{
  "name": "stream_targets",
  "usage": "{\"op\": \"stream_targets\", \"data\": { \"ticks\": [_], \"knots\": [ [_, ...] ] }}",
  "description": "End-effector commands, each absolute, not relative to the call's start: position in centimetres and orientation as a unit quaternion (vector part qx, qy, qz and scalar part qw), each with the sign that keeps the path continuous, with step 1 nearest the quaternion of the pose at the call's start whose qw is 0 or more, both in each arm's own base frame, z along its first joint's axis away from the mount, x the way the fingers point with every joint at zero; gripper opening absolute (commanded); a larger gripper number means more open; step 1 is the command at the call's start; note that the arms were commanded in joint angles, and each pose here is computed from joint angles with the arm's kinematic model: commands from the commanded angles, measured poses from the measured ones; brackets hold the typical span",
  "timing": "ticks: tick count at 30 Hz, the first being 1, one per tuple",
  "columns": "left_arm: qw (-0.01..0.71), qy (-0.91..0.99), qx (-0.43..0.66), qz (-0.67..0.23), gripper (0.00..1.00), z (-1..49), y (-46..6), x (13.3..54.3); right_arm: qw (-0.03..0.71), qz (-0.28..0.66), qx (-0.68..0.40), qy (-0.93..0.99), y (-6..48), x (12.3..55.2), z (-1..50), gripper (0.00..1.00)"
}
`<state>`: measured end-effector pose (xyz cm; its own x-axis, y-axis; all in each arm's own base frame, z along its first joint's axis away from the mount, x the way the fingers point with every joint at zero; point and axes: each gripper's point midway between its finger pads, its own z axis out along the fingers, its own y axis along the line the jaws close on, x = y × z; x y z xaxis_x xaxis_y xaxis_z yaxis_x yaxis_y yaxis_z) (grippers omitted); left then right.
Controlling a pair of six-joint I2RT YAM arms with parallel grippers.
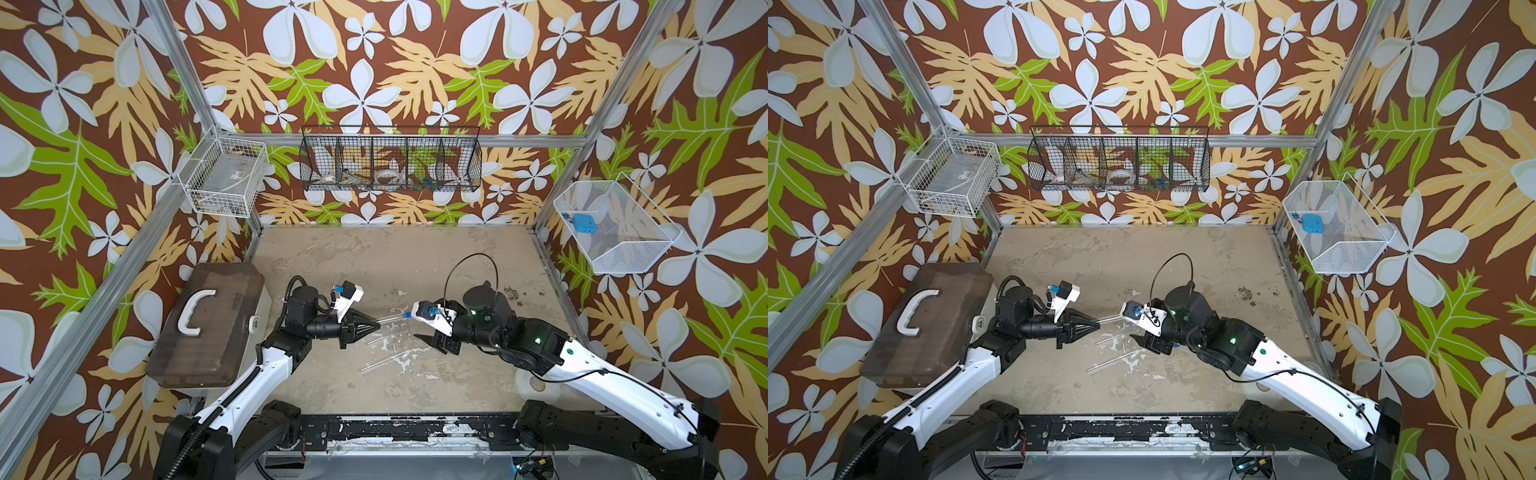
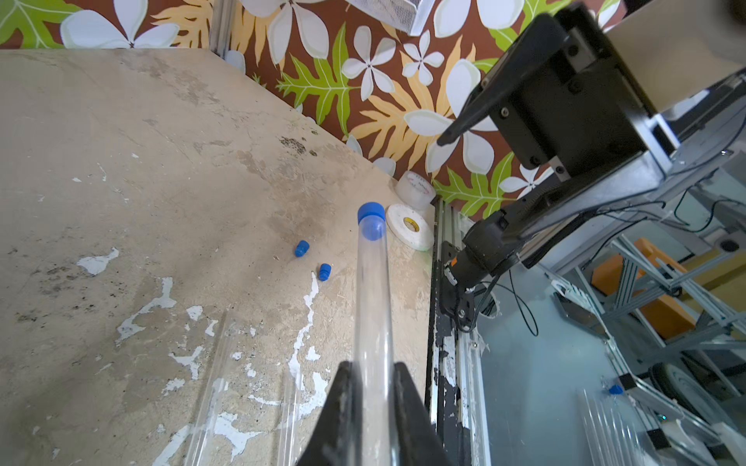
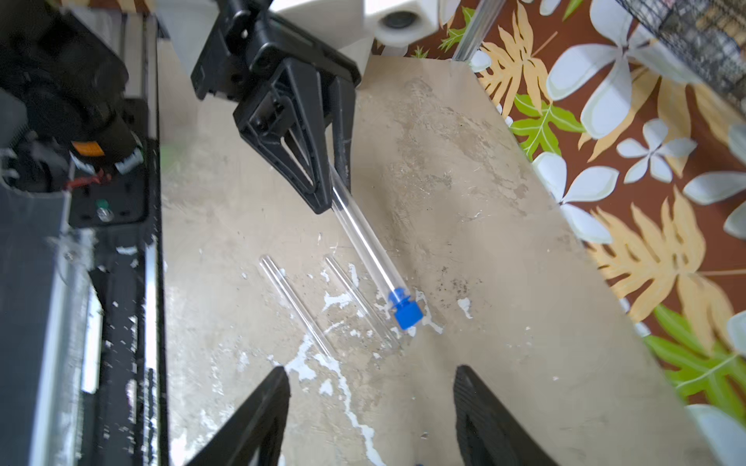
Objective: Insert stoppers into test tubes
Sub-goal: Insert the stopper into the test tube.
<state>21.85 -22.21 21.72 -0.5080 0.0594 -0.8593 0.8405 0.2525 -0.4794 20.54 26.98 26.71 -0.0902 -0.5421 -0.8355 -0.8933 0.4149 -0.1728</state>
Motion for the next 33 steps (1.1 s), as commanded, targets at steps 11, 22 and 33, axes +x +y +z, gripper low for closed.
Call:
{"op": "stream_targets", "data": {
  "ticks": [11, 22, 33],
  "knots": [
    [0.392, 0.638, 0.271, -0.605, 0.00, 28.5, -22.6, 22.2, 0.281, 0.543, -0.183, 0.770, 26.9, 23.1, 31.7, 0.51],
    [0.395, 0.624, 0.287, -0.610, 0.00, 28.4, -22.5, 21.3, 0.188, 0.573, -0.173, 0.779, 27.8, 23.5, 31.7, 0.44],
    [0.394, 0.622, 0.295, -0.609, 0.00, 28.0, -22.6, 21.1, 0.177, 0.572, -0.193, 0.777, 28.1, 23.3, 31.6, 0.30]
  ]
}}
